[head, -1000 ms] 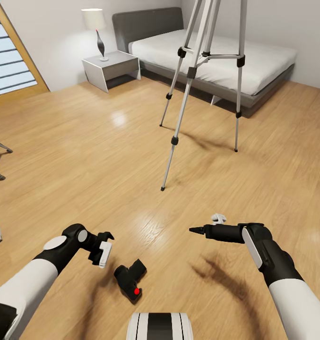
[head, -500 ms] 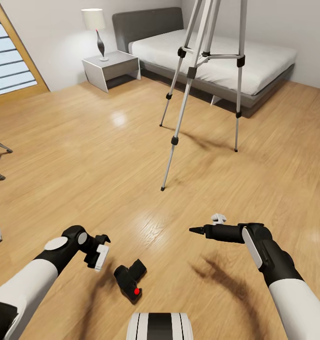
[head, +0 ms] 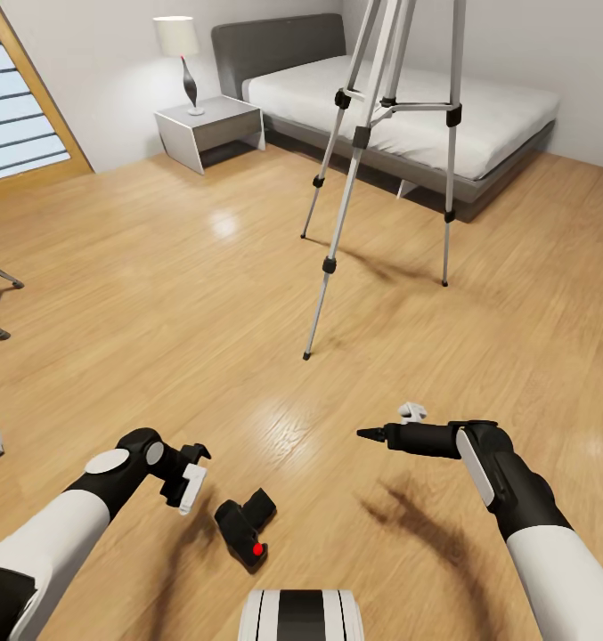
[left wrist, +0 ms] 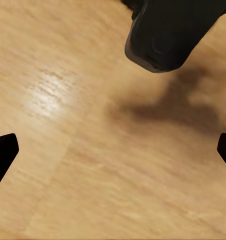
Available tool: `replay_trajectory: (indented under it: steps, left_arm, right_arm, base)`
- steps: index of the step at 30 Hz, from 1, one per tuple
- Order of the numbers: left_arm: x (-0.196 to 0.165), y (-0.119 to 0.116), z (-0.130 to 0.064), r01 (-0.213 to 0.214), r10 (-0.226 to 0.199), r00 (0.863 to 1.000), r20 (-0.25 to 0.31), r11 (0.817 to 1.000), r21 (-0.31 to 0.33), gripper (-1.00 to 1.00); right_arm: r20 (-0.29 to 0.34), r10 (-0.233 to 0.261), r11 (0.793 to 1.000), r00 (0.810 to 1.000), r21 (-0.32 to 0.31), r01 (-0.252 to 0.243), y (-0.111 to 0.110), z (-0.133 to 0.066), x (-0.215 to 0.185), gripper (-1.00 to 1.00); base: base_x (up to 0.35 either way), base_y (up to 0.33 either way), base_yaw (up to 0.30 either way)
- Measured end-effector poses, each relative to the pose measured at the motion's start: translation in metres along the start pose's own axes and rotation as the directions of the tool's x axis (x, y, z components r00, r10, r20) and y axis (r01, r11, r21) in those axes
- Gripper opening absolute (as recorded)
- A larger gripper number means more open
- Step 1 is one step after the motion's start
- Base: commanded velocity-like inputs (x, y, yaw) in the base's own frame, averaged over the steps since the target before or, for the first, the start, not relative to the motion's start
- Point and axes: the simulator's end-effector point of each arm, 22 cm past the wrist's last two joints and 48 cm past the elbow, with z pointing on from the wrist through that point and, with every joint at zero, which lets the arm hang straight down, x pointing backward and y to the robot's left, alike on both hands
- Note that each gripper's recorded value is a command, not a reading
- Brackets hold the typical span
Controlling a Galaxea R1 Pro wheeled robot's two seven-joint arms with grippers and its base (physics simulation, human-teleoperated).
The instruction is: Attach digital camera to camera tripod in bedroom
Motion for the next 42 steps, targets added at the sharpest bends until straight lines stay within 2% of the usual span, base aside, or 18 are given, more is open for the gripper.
replay_trajectory:
  steps: [10, 16, 21, 33, 42]
  left_arm:
    - [-0.009, 0.002, 0.002, -0.011, 0.011, 1.000, 0.020, 1.000, -0.005, 1.00]
    - [-0.026, 0.004, 0.004, -0.059, 0.060, 0.996, 0.071, 0.998, -0.010, 1.00]
    - [-0.034, 0.004, 0.004, -0.082, 0.082, 0.992, 0.095, 0.997, -0.010, 1.00]
    - [-0.045, 0.009, 0.007, -0.088, 0.089, 0.990, 0.106, 0.996, -0.020, 1.00]
    - [-0.051, 0.001, 0.007, -0.095, 0.092, 0.989, 0.115, 0.995, 0.021, 1.00]
  right_arm:
    - [-0.001, -0.001, 1.000, 1.000, 0.005, 0.001, -0.001, 0.000, 0.000, 1.00]
    - [-0.001, -0.001, 1.000, 1.000, 0.009, 0.001, -0.002, 0.000, 0.000, 1.00]
    - [-0.001, -0.001, 1.000, 1.000, 0.010, 0.001, -0.002, 0.001, 0.001, 1.00]
    - [-0.001, -0.001, 1.000, 1.000, 0.010, 0.001, -0.002, 0.001, 0.000, 1.00]
    - [-0.003, 0.002, 1.000, 1.000, 0.011, -0.002, -0.003, 0.001, 0.001, 1.00]
  base:
    - [0.000, 0.000, 0.000]
    - [0.000, 0.000, 0.000]
    - [0.000, 0.000, 0.000]
    - [0.000, 0.000, 0.000]
    - [0.000, 0.000, 0.000]
